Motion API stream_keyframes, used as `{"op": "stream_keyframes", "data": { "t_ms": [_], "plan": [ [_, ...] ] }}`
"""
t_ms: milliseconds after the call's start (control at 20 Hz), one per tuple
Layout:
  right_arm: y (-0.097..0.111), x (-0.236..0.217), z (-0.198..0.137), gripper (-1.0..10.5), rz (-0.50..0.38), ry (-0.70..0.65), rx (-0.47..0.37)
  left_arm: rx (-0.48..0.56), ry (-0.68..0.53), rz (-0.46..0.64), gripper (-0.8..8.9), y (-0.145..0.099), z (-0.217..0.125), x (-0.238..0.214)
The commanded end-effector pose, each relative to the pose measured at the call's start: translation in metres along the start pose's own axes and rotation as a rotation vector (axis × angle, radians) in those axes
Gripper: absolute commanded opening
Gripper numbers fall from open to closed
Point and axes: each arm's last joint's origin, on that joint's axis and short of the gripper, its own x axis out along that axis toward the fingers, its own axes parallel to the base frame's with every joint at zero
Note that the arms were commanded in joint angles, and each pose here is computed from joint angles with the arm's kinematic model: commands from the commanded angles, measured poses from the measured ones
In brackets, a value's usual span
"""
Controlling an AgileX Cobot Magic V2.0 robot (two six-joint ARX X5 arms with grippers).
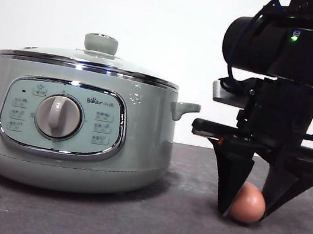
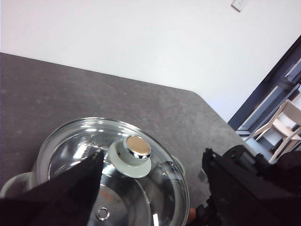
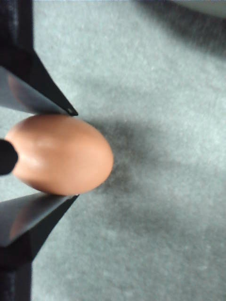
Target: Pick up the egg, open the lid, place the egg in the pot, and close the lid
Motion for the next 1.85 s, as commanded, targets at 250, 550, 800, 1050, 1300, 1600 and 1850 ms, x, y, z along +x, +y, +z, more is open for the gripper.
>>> {"op": "stream_keyframes", "data": {
  "t_ms": [250, 550, 800, 1050, 1300, 1600, 1850],
  "plan": [
    [-0.007, -0.071, -0.012, -0.1, 0.041, -0.152, -0.034, 0.092, 0.031, -0.017, 3.56, 0.007, 0.005, 0.027],
    [-0.018, -0.134, -0.036, -0.1, 0.096, -0.343, -0.047, 0.225, 0.126, 0.028, 3.85, -0.002, 0.013, 0.081],
    [-0.024, -0.156, -0.051, -0.1, 0.116, -0.410, -0.042, 0.344, 0.217, 0.075, 3.83, -0.018, 0.008, 0.135],
    [-0.026, -0.158, -0.057, -0.1, 0.107, -0.387, -0.042, 0.377, 0.314, 0.122, 3.83, -0.015, -0.017, 0.175],
    [-0.026, -0.158, -0.058, -0.1, 0.102, -0.371, -0.043, 0.370, 0.380, 0.125, 3.74, -0.010, -0.030, 0.187],
    [-0.026, -0.158, -0.058, -0.1, 0.103, -0.370, -0.043, 0.371, 0.397, 0.127, 1.28, -0.010, -0.032, 0.187],
    [-0.026, -0.158, -0.058, -0.1, 0.104, -0.371, -0.043, 0.375, 0.388, 0.123, -0.09, -0.010, -0.031, 0.188]
  ]
}}
